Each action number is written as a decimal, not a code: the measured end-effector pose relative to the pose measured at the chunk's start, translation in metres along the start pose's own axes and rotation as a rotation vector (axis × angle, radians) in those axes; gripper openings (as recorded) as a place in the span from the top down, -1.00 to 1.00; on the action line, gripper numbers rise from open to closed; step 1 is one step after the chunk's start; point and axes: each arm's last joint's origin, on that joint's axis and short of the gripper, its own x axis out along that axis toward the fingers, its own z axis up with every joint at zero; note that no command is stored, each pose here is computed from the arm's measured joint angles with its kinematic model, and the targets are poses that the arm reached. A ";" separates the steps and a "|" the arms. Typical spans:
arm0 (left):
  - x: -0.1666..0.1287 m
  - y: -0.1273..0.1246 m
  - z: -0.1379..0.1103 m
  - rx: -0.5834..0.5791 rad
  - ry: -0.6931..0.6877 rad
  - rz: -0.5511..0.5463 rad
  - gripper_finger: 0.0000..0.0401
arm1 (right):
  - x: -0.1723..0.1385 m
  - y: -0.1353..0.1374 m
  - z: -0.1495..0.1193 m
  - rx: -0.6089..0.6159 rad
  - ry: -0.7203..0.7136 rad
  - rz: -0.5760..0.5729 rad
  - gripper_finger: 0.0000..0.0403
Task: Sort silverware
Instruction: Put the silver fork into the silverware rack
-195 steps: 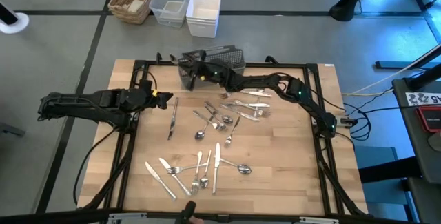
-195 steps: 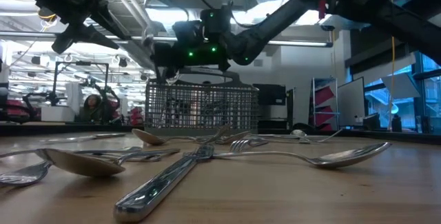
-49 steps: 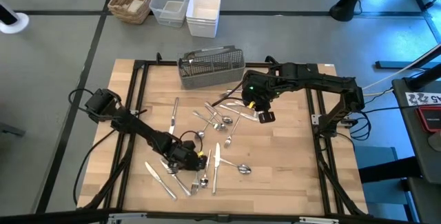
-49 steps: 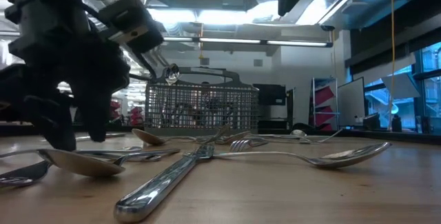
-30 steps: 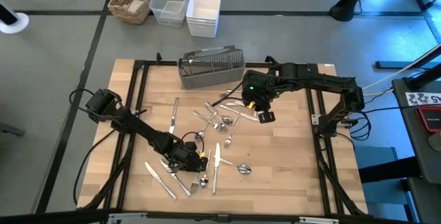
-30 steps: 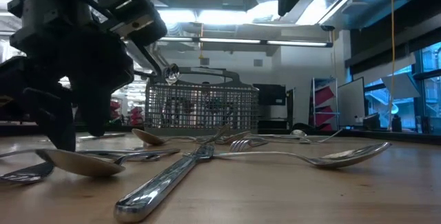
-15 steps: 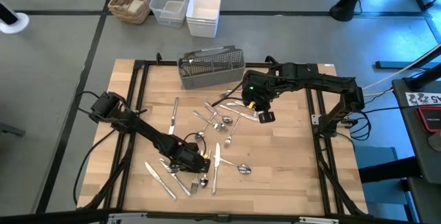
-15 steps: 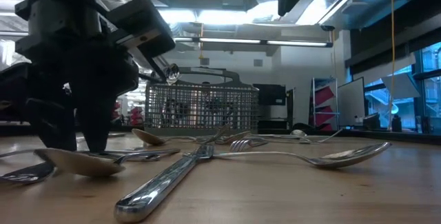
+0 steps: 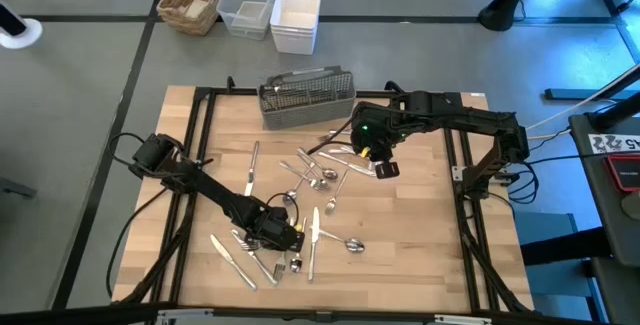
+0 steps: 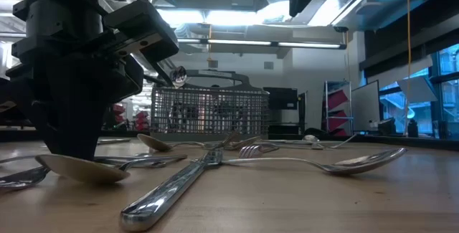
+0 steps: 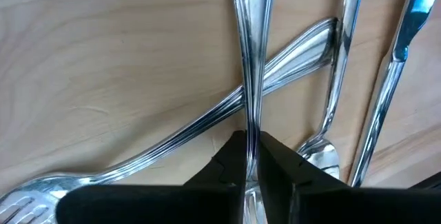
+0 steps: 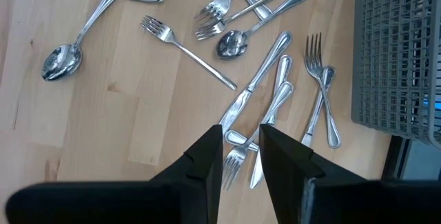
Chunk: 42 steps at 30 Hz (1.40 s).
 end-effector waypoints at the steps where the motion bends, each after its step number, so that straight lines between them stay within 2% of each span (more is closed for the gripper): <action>1: 0.000 -0.001 0.000 0.005 0.002 -0.008 0.93 | 0.000 0.000 0.000 0.000 0.000 0.000 0.52; 5: -0.001 -0.005 -0.001 0.024 0.012 -0.053 0.96 | 0.000 0.000 0.000 0.000 0.000 0.000 0.52; 13: -0.003 -0.017 -0.007 0.093 0.132 -0.171 0.98 | 0.000 0.000 0.000 0.000 0.002 0.001 0.52; 17: -0.004 -0.019 -0.009 0.111 0.179 -0.182 0.98 | 0.000 0.000 0.000 0.000 0.003 0.001 0.52; 23: -0.023 -0.024 -0.008 0.138 0.190 -0.230 0.99 | -0.001 0.000 -0.001 0.000 0.010 -0.016 0.52; 32: -0.083 -0.041 0.015 0.154 0.026 -0.455 1.00 | -0.026 0.001 -0.013 0.002 -0.023 -0.127 0.52; 42: -0.128 -0.051 0.071 0.062 -0.162 -0.632 1.00 | -0.069 0.006 -0.037 0.022 -0.097 -0.311 0.52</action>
